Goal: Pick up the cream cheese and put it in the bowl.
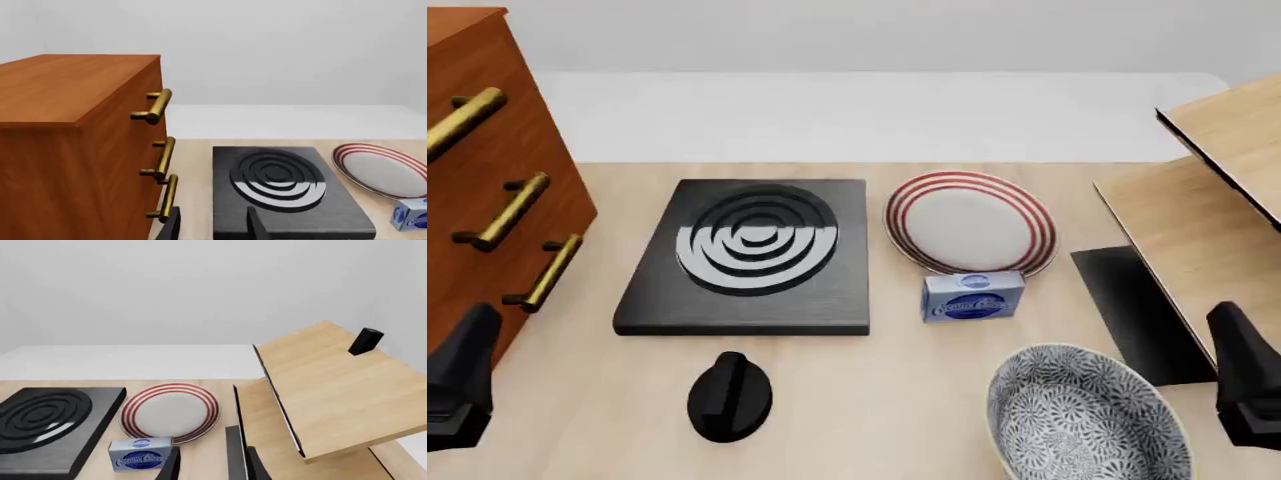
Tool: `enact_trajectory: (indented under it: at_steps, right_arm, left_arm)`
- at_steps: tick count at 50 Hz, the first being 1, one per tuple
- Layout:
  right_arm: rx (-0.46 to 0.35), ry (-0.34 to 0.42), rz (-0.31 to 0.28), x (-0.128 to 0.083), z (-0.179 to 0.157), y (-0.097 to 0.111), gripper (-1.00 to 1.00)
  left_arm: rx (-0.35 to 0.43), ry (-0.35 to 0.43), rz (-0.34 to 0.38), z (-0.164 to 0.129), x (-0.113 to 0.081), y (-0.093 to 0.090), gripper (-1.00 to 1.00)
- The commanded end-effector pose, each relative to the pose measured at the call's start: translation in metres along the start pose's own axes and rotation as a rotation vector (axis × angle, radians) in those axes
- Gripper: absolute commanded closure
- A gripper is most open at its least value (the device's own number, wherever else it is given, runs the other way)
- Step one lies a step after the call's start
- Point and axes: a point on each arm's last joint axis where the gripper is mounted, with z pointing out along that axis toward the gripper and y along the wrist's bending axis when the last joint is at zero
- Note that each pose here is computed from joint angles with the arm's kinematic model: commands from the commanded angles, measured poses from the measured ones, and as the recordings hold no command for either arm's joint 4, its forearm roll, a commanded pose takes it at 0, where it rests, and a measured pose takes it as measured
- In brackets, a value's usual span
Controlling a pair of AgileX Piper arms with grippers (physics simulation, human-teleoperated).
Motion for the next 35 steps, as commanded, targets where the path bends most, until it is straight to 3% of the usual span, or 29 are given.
enact_trajectory:
  at_steps: [1,11,18,22,24,26,27,35]
  right_arm:
    - [0.0,0.003,-0.002,0.001,0.0,0.0,-1.0]
    - [-0.033,-0.001,-0.037,-0.01,0.002,0.002,-1.0]
    - [-0.099,-0.005,-0.095,-0.026,0.008,0.006,-1.0]
    - [-0.14,-0.002,-0.088,-0.035,0.013,0.01,-1.0]
    - [-0.168,-0.006,-0.133,-0.041,0.015,0.012,-1.0]
    - [-0.201,0.003,-0.121,-0.047,0.019,0.015,-1.0]
    - [-0.229,0.003,-0.172,-0.052,0.024,0.018,-1.0]
    - [-0.342,0.039,-0.25,-0.062,0.045,0.034,-1.0]
  left_arm:
    - [0.006,0.011,0.011,0.001,0.001,0.0,-1.0]
    - [0.025,0.023,0.016,0.004,0.002,-0.002,-1.0]
    - [0.036,0.03,0.015,0.003,0.003,-0.002,-1.0]
    - [0.038,0.03,0.012,0.003,0.003,-0.002,-1.0]
    - [0.042,0.031,0.013,0.002,0.003,-0.002,-1.0]
    - [0.043,0.033,0.011,0.002,0.003,-0.003,-1.0]
    - [0.046,0.034,0.012,0.002,0.004,-0.003,-1.0]
    - [0.05,0.034,0.013,0.001,0.004,-0.003,-1.0]
